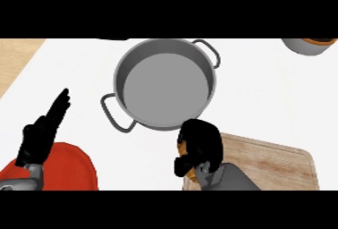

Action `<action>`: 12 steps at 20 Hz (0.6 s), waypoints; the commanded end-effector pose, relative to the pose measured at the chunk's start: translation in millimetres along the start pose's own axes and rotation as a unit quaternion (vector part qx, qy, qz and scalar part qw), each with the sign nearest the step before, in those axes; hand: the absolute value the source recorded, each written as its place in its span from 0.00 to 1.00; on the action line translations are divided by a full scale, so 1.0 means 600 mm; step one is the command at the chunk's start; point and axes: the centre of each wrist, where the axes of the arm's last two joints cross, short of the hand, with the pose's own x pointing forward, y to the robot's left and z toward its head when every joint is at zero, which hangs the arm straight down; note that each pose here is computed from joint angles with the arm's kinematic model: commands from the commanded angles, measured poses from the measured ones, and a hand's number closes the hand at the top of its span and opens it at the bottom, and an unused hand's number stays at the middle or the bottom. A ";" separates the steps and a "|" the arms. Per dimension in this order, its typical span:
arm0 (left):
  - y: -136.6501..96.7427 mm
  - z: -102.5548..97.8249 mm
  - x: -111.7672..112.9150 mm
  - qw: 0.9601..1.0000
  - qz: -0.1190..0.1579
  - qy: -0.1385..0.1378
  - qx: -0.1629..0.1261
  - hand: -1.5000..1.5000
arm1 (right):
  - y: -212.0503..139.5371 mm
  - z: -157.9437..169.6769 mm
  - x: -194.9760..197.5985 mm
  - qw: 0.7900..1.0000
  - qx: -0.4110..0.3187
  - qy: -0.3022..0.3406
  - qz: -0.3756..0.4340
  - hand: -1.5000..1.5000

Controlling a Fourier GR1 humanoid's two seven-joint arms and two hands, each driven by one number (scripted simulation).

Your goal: Pick the croissant from the cutting board and place it in the pot

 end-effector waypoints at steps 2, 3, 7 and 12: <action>-0.014 -0.009 0.015 1.000 -0.005 -0.011 -0.018 0.50 | -0.011 -0.009 0.078 0.995 -0.080 0.025 0.052 1.00; -0.013 -0.015 0.015 1.000 -0.001 -0.009 -0.020 0.50 | -0.014 -0.008 0.088 0.993 -0.098 0.016 0.062 1.00; -0.016 -0.017 0.013 1.000 -0.009 -0.001 -0.018 0.50 | -0.054 -0.007 0.141 0.974 -0.209 0.012 0.087 1.00; -0.024 -0.016 0.002 1.000 -0.014 0.010 -0.023 0.50 | -0.107 0.001 0.198 0.936 -0.339 0.016 0.090 1.00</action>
